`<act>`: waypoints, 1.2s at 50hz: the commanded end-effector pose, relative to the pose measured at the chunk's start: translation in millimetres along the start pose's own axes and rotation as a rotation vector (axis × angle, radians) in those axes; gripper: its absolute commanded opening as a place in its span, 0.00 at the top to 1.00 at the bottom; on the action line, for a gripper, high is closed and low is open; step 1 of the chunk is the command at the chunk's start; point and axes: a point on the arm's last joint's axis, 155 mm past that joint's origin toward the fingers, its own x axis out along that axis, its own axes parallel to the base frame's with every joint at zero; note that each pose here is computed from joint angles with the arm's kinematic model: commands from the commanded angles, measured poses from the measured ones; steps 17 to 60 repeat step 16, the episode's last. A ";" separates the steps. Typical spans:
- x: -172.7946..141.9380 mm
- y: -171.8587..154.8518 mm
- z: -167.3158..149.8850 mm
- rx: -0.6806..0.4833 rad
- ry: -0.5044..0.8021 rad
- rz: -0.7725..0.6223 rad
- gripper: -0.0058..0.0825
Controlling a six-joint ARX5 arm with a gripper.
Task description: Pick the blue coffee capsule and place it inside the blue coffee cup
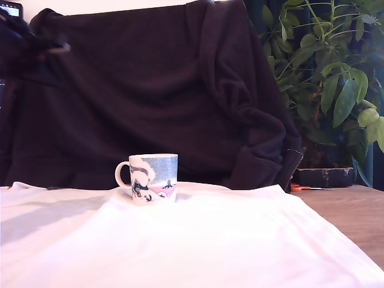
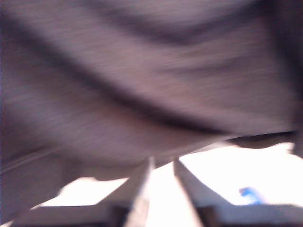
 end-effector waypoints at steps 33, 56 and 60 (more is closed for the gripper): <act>-39.0 47.2 8.3 0.016 0.005 0.147 0.95; -39.0 47.2 8.3 0.016 0.005 0.147 0.95; -39.0 47.2 8.3 0.016 0.005 0.147 0.95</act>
